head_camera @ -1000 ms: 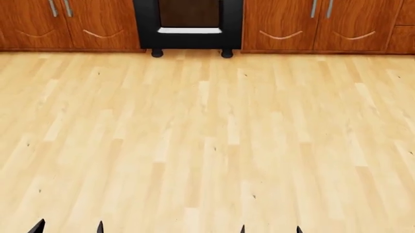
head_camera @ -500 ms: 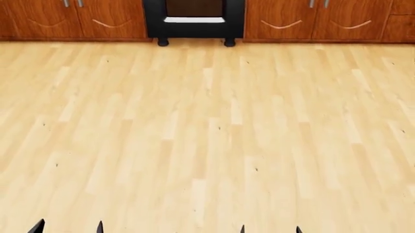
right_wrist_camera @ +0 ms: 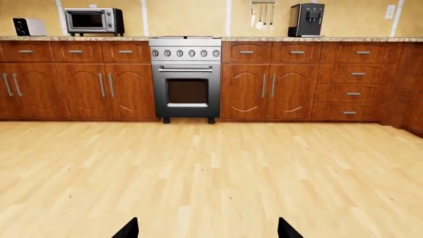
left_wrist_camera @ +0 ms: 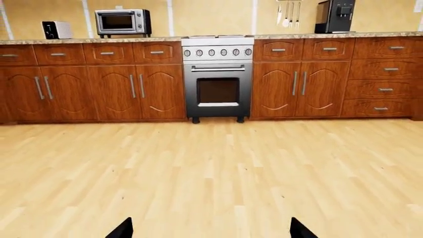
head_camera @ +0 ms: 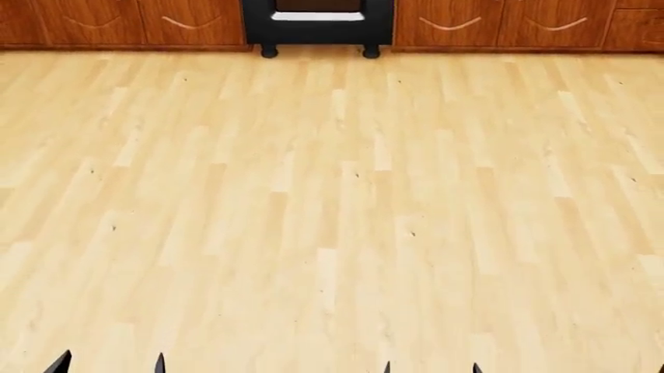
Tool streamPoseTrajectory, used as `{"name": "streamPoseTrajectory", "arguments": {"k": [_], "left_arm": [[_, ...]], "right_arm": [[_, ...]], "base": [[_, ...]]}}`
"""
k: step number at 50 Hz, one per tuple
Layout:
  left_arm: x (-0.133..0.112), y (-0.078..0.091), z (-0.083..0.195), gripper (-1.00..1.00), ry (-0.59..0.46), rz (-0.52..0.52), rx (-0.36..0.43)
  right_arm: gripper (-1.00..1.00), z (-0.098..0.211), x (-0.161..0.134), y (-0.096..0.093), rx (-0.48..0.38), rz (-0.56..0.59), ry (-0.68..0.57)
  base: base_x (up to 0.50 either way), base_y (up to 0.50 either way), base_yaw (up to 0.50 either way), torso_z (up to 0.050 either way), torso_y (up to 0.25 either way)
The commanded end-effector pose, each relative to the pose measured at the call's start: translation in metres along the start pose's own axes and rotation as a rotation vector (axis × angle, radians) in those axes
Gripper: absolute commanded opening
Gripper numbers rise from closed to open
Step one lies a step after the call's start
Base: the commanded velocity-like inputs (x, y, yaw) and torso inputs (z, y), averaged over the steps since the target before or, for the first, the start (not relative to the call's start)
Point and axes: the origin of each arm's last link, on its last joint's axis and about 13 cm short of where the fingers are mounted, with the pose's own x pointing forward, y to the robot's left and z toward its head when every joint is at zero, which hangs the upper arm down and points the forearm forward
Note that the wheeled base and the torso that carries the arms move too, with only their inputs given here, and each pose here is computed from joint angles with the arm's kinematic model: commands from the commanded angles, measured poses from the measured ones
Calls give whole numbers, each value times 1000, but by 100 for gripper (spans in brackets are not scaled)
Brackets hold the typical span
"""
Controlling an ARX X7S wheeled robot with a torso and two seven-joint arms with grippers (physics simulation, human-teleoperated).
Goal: Place the cup inside the bowl on the dining table and move the bowl to any counter.
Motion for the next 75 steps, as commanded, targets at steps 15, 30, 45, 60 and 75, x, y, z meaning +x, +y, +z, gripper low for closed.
{"name": "streamPoseTrajectory", "arguments": {"k": [15,30,45,60,75], "left_arm": [[0,1,1,100,-7,3,5],[0,1,1,100,-6,0,7],[-1,1,1,100,-6,-2,8],[0,-1,2,100,-4,-5,8],[0,1,1,100,-4,-5,8]], "right_arm": [[100,-1,0,1,2,14,6],[100,-1,0,1,0,17,6],[100,0,0,1,-2,12,5],[100,-1,0,1,-5,12,8],[100,-2,1,1,-12,15,12]], "base": [[-500,58,0,0,0],[-500,58,0,0,0],[-500,58,0,0,0],[-500,59,0,0,0],[-500,58,0,0,0]]}}
